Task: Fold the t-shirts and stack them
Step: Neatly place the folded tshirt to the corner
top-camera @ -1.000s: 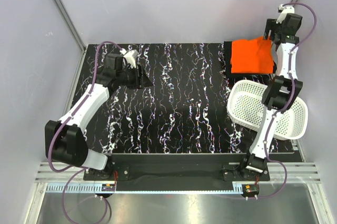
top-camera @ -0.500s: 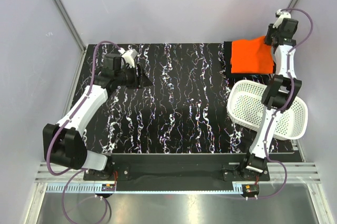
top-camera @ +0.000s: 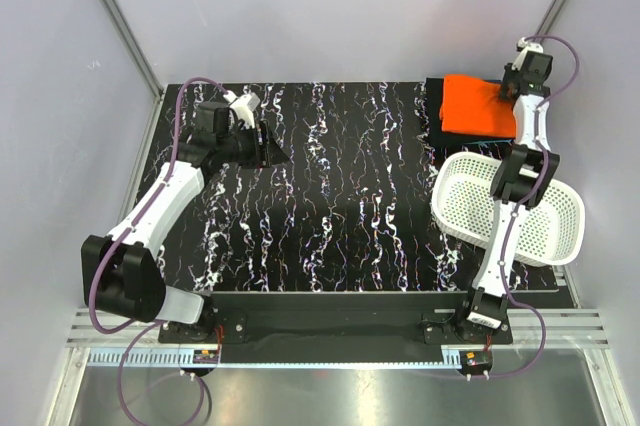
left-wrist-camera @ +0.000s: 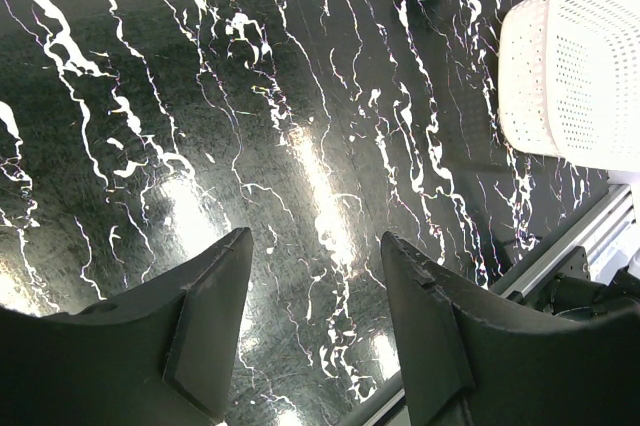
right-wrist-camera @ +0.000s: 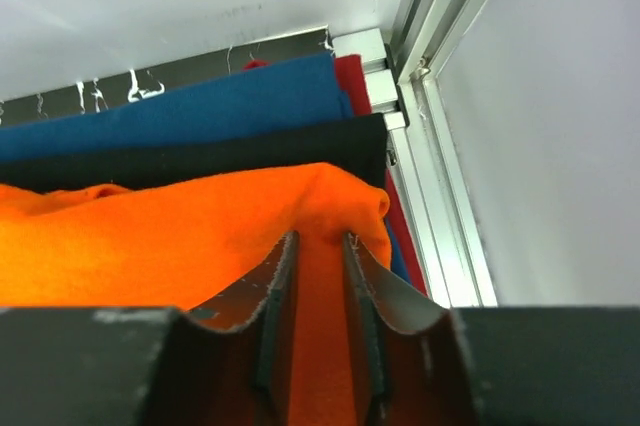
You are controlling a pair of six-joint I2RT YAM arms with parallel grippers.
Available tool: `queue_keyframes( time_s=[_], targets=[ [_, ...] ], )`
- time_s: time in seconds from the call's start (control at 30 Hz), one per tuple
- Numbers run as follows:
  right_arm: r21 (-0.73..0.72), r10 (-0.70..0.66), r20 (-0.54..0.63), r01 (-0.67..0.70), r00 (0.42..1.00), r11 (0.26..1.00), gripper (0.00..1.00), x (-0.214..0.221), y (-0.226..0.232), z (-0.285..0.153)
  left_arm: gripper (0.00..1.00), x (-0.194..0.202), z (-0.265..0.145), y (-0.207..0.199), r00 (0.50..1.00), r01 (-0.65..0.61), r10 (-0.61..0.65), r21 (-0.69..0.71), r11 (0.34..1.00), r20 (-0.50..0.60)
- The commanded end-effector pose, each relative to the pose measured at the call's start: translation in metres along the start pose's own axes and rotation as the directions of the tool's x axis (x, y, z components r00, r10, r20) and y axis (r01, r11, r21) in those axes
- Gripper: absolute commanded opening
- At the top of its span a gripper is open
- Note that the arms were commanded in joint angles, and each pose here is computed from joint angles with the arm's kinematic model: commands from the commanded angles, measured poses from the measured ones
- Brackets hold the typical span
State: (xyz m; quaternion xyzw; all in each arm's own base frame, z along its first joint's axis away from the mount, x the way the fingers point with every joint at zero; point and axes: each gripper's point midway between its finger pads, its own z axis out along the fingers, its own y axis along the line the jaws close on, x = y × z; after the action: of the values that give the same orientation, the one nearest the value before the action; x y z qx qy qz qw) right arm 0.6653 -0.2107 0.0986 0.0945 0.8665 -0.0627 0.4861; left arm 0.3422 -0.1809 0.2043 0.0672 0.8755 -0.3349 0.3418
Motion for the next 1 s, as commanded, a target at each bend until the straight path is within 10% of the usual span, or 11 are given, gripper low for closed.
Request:
queue_keyframes(
  time_s=[0.0, 0.23, 0.37, 0.57, 0.63, 0.97],
  targets=[
    [0.017, 0.015, 0.143, -0.017, 0.99, 1.0, 0.31, -0.074, -0.01, -0.043, 0.59, -0.012, -0.004, -0.003, 0.998, -0.036, 0.035, 0.006, 0.999, 0.046],
    [0.02, 0.136, 0.246, -0.145, 0.96, 0.989, 0.56, -0.144, -0.006, -0.139, 0.6, -0.018, -0.008, -0.005, 0.995, -0.062, 0.061, 0.002, 0.998, 0.073],
    [-0.112, 0.299, 0.162, -0.284, 0.94, 0.952, 0.99, -0.143, 0.025, -0.197, 0.61, -0.029, -0.023, -0.017, 0.985, -0.119, 0.116, 0.017, 0.993, 0.13],
    [-0.376, 0.402, -0.142, -0.425, 0.905, 0.824, 1.0, -0.084, 0.138, -0.292, 0.64, -0.05, -0.05, -0.028, 0.957, -0.166, 0.153, 0.035, 0.985, 0.246],
    [-0.438, 0.326, -0.172, -0.369, 0.93, 0.82, 1.0, -0.054, 0.191, -0.33, 0.99, -0.054, -0.056, -0.029, 0.95, -0.169, 0.147, 0.057, 0.984, 0.275],
    [-0.659, 0.389, -0.216, -0.428, 0.896, 0.619, 1.0, 0.009, 0.248, -0.455, 0.99, -0.061, -0.089, -0.054, 0.905, -0.245, 0.19, 0.101, 0.964, 0.379]
  ],
)
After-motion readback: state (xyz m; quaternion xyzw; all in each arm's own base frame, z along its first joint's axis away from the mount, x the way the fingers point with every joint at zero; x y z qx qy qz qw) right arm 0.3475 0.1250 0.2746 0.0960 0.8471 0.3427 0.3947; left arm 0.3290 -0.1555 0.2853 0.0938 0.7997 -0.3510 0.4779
